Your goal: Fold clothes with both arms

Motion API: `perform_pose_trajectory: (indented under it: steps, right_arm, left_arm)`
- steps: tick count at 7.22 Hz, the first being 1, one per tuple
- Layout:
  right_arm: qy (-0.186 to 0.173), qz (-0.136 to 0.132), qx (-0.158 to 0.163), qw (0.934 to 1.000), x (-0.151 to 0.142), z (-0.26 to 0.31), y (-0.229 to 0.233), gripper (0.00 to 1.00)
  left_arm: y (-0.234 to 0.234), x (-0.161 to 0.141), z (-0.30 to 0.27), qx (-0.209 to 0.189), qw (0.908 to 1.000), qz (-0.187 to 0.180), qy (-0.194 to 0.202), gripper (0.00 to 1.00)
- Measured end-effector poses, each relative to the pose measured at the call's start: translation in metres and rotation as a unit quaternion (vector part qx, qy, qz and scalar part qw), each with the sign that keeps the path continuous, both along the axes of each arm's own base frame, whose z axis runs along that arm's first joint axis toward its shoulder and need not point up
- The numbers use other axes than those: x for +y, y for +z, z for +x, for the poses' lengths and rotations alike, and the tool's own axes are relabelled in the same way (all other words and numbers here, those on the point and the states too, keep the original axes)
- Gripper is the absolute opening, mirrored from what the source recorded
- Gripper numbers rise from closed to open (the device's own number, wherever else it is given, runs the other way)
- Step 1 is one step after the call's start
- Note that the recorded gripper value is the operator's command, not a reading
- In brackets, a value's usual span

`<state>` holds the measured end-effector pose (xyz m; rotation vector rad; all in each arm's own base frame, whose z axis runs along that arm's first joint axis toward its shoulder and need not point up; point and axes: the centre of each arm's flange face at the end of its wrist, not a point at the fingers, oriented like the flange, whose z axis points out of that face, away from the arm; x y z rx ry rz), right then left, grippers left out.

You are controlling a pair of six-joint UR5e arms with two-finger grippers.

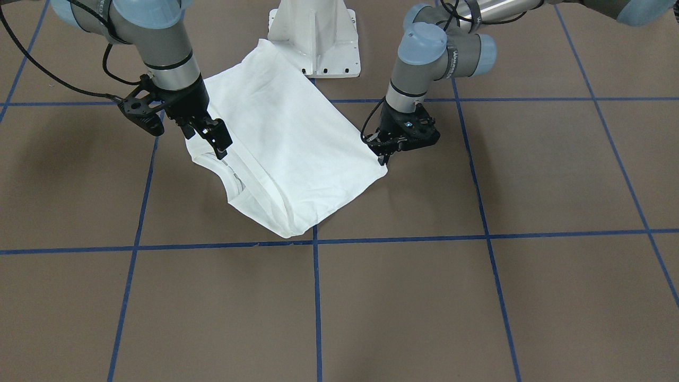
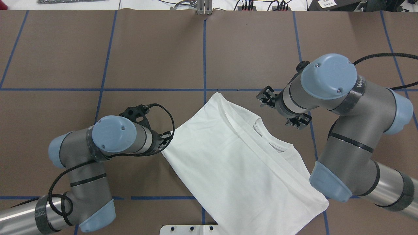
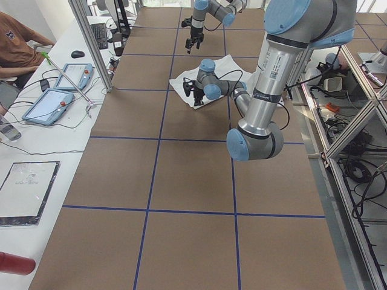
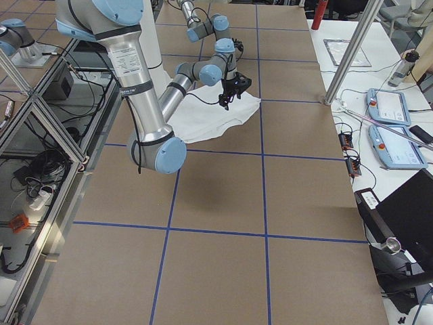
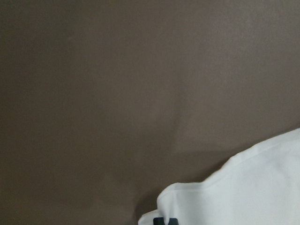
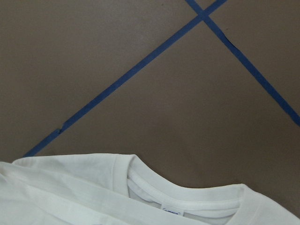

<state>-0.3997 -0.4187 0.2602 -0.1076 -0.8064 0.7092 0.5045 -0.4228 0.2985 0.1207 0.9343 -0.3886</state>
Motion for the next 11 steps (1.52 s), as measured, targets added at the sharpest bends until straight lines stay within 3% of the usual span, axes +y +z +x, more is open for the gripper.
perform_pose_trajectory:
  steps: [2, 4, 5, 7, 10, 11]
  right_arm:
    - [0.000, -0.001, 0.000, 1.0000, -0.002, -0.003, 0.000, 1.00]
    - [-0.001, 0.000, -0.001, 1.0000, -0.003, -0.004, -0.002, 1.00]
    - [-0.001, 0.003, -0.007, 1.0000, -0.002, -0.005, -0.005, 1.00]
    - [-0.008, 0.016, -0.030, 0.9994, 0.006, -0.014, -0.015, 1.00]
    - [-0.036, 0.033, -0.046, 0.9977, 0.067, -0.072, -0.041, 1.00]
    - [-0.056, 0.059, -0.041, 0.9958, 0.084, -0.091, -0.047, 1.00]
  left_arm:
    - [0.007, -0.099, -0.021, -0.006, 0.9980, 0.042, -0.046, 0.00]
    - [0.004, -0.195, -0.019, 0.015, 0.9932, 0.072, -0.090, 0.00]
    - [-0.003, -0.225, -0.016, 0.026, 0.9910, 0.083, -0.102, 0.61]
    - [-0.013, -0.244, -0.017, 0.035, 0.9892, 0.091, -0.109, 0.66]
    - [-0.018, -0.202, -0.057, 0.076, 0.9886, 0.100, -0.084, 0.65]
    - [-0.020, -0.187, -0.072, 0.088, 0.9875, 0.105, -0.078, 0.65]
